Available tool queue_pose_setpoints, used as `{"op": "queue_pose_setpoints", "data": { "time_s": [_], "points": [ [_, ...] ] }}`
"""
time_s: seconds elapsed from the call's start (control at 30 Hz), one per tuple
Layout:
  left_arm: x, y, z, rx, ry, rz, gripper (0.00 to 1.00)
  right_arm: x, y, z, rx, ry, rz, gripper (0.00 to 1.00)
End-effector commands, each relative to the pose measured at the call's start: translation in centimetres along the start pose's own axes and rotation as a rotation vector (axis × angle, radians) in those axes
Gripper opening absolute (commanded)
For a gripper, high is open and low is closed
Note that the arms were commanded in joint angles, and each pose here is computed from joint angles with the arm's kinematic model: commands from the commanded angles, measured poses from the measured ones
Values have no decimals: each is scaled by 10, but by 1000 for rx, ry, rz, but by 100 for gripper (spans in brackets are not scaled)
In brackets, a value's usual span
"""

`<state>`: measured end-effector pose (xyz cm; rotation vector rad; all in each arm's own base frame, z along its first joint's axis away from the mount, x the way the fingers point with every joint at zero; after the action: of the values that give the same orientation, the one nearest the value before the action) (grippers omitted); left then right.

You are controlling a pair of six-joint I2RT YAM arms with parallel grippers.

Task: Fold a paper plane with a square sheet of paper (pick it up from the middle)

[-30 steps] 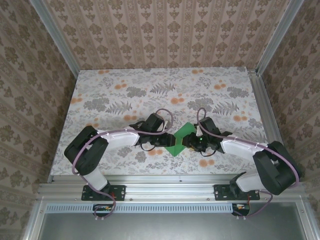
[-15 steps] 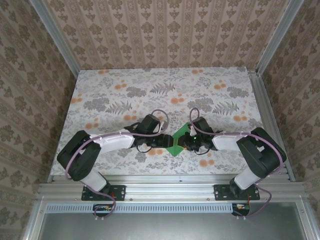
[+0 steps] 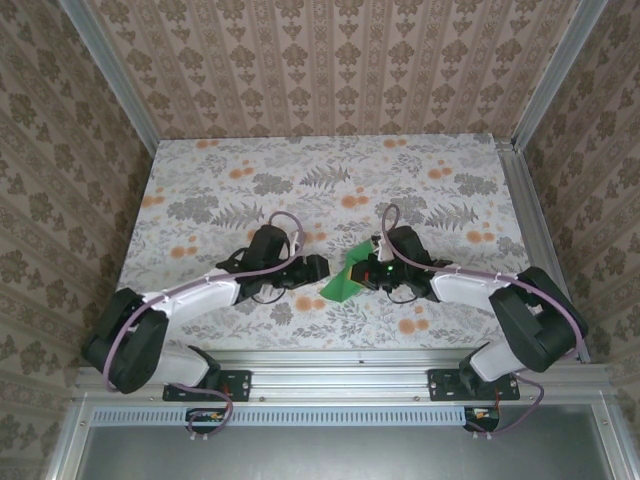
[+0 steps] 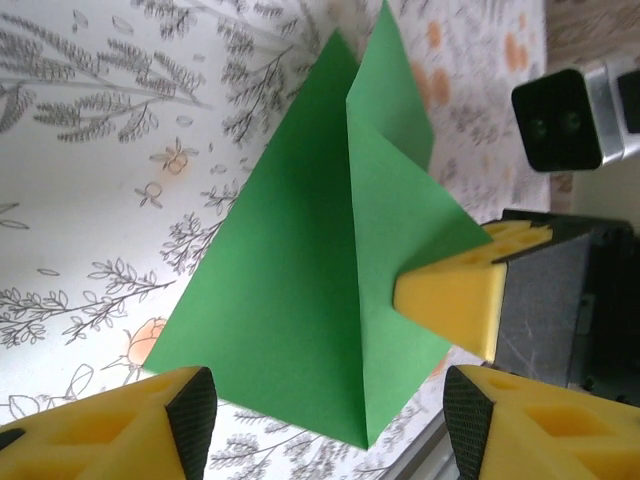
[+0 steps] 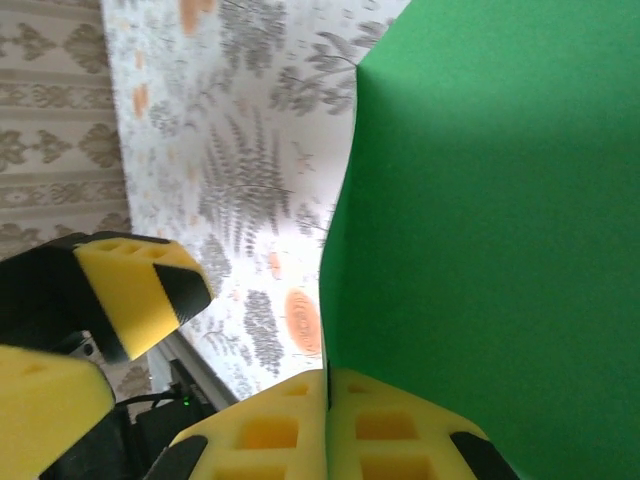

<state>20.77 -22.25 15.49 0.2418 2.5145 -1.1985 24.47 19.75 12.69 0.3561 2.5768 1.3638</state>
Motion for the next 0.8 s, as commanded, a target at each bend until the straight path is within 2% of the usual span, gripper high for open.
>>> {"op": "queue_pose_setpoints", "data": {
  "time_s": [0.0,0.23,0.57,0.77],
  "points": [
    [-11,-13,-13,70,-81,-23,66,-1,32,-10,-121,0,-92,0],
    [-19,-24,-22,151,-182,-69,66,-1,49,-14,-191,8,-134,0],
    [-29,-32,-8,214,-169,-55,64,1,76,-24,-313,16,-176,0],
    [-37,-40,-6,249,-182,-34,64,1,83,-27,-334,27,-187,0]
  ]
}}
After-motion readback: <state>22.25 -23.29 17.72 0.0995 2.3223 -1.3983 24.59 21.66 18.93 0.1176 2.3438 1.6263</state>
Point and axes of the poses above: each hand's point on the last joint's axis, 136 mm out from that joint toward the fingers, its own z axis out along the fingers, its own y axis along the line the jaws close on, x = y × z, the point moved 8 cm from there along -z, back along the fingers, and after that the axes turned 7 degrees about z, right-handed, at the moved point
